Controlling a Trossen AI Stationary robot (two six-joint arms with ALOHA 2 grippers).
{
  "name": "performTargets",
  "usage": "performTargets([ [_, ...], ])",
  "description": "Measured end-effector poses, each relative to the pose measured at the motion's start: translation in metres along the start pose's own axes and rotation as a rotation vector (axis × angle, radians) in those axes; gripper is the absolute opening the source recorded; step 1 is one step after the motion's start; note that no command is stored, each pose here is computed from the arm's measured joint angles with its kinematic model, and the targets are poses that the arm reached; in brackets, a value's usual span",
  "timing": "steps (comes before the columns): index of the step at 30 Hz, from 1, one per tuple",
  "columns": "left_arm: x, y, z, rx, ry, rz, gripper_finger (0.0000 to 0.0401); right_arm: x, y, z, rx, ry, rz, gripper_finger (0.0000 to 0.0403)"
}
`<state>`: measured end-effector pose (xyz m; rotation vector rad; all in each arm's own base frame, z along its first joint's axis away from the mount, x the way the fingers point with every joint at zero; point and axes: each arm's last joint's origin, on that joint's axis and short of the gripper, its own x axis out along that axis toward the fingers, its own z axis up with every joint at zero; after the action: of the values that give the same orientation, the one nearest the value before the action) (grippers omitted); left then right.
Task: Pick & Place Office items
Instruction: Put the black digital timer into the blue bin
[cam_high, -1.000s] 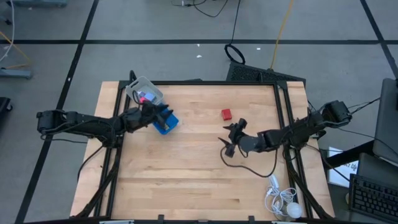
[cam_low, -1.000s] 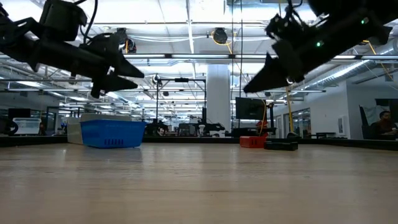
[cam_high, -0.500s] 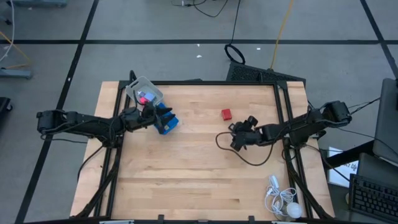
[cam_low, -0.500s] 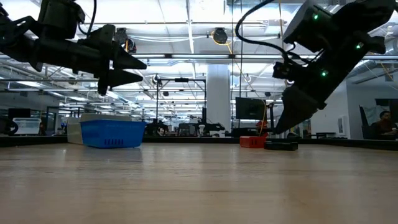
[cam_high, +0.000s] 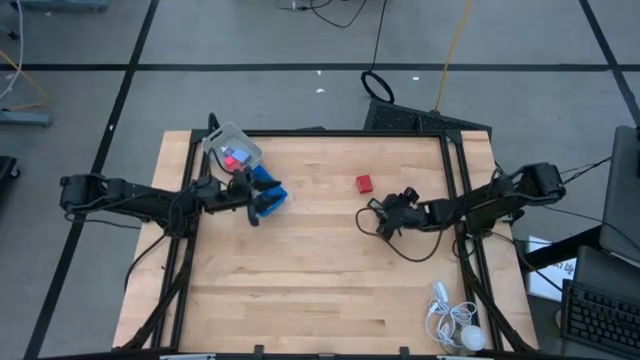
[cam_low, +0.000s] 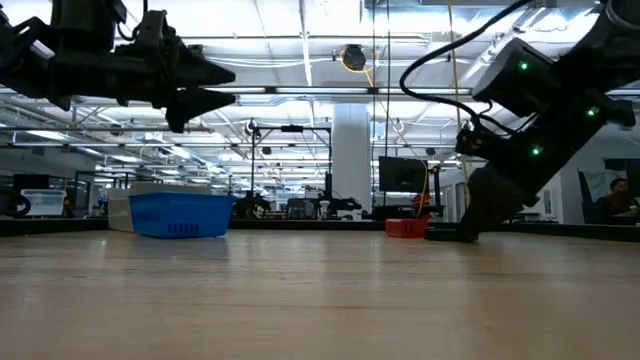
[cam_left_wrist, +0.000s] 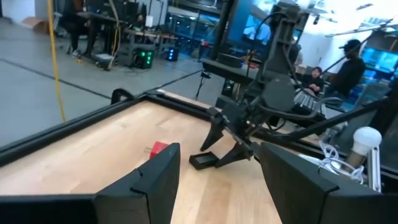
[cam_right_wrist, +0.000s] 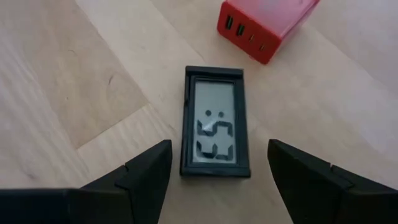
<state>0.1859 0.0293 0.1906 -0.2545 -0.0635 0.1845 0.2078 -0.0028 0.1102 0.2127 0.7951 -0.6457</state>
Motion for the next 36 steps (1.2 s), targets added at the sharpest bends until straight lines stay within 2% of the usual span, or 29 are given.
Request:
performTargets([
  [6, 0.000, -0.006, -0.001, 0.053, -0.001, -0.034, 0.0223, 0.004, -0.008, -0.011, -0.015, -0.059, 0.043, 0.0256],
  [11, -0.001, -0.010, -0.001, 0.087, -0.005, -0.055, 0.0223, 0.004, -0.011, -0.020, -0.012, -0.102, 0.129, 0.0256],
  [20, -0.001, -0.012, 0.001, 0.089, -0.031, -0.067, 0.0223, 0.002, -0.014, -0.028, -0.061, -0.148, 0.211, 0.0254],
  [36, -0.001, -0.012, 0.001, 0.088, -0.031, -0.064, 0.0223, 0.002, -0.014, -0.026, -0.030, -0.187, 0.176, 0.0228],
])
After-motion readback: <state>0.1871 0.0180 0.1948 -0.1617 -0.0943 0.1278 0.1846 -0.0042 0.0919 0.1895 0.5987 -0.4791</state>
